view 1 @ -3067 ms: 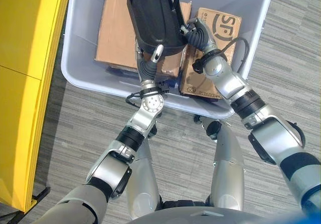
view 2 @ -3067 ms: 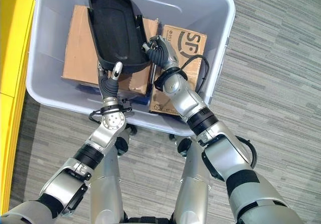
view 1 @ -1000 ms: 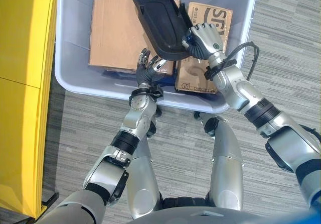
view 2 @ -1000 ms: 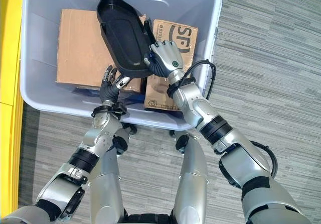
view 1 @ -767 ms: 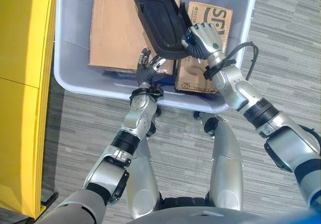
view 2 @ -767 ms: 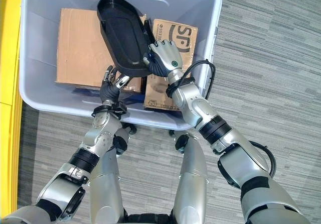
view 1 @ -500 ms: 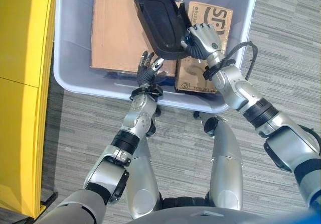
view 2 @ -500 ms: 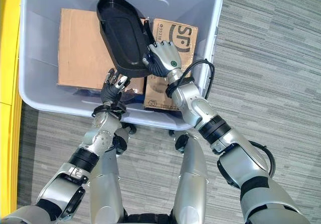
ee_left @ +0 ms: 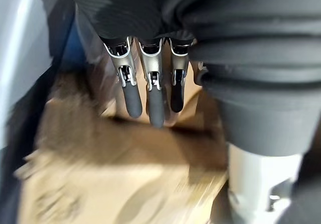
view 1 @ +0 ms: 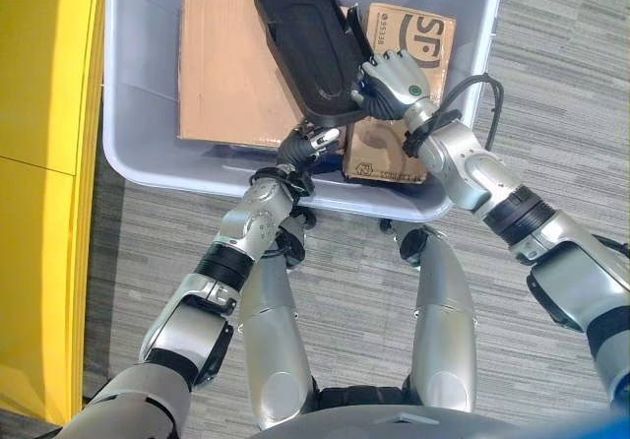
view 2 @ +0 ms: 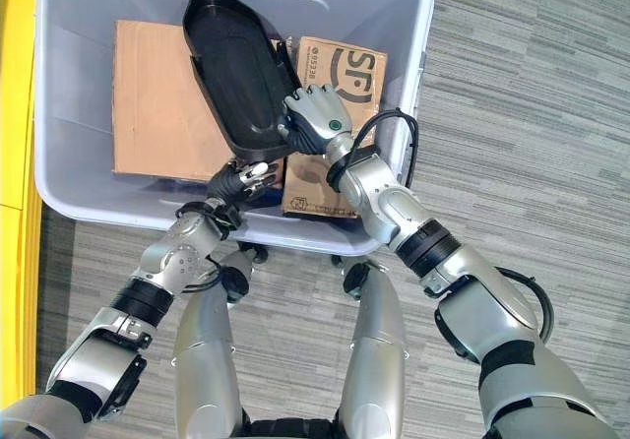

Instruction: Move parts from the plastic box to the shelf.

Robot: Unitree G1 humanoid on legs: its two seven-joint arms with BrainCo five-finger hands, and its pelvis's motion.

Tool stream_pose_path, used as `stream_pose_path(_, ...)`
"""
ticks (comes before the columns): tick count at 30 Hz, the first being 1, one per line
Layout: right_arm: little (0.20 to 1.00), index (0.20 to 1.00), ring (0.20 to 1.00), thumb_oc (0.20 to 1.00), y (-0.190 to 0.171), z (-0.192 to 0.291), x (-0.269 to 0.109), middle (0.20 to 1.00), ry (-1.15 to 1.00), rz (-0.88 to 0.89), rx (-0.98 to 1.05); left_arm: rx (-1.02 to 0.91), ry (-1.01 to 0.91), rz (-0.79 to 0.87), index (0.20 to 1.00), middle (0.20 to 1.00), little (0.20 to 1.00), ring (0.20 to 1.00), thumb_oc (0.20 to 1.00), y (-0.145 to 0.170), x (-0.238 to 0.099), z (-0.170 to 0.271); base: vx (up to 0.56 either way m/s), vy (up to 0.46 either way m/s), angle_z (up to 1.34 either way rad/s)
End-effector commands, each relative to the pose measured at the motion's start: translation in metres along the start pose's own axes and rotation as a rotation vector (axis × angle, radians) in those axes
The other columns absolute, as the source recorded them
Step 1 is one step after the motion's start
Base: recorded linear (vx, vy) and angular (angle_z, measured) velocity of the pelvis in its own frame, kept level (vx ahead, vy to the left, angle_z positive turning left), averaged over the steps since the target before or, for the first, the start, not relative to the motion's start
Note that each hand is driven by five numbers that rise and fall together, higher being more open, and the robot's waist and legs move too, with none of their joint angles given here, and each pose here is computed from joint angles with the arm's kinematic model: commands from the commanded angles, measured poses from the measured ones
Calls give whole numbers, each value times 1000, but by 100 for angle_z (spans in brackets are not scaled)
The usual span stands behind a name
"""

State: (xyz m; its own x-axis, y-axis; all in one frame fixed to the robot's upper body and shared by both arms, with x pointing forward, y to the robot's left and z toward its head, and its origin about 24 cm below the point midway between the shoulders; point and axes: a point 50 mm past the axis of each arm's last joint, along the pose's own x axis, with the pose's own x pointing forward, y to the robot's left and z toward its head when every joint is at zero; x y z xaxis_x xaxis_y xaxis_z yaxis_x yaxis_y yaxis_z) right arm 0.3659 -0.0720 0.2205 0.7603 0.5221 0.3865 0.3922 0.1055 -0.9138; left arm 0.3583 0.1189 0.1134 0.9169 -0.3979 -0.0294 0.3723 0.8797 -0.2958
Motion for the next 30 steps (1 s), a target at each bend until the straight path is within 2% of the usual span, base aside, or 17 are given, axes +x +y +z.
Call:
stream_pose_path(1,200,200,200,200,2,-10,-13,200,-6,56,-21,-20,-39,-264,1000,1000,1000,1000,1000,-33,0,-2,18,74,-2)
stream_pose_path(9,200,200,200,200,13,-17,-24,200,83,25,154,-104,-109,-329,1000,1000,1000,1000,1000,-32,-11,-4,6,31,-6)
stream_pose_path(11,200,200,200,200,8,-14,-25,200,83,-5,266,-146,-136,-307,1000,1000,1000,1000,1000,-28,-15,-7,-1,16,0)
stream_pose_path(15,200,200,200,200,-1,-10,-29,200,81,13,341,-141,-145,-285,1000,1000,1000,1000,1000,-29,-20,-8,-3,2,-1)
stream_pose_path(30,200,200,200,200,8,-14,-49,200,117,90,373,-205,-253,-155,1000,1000,1000,1000,1000,-12,-27,-1,-2,1,0)
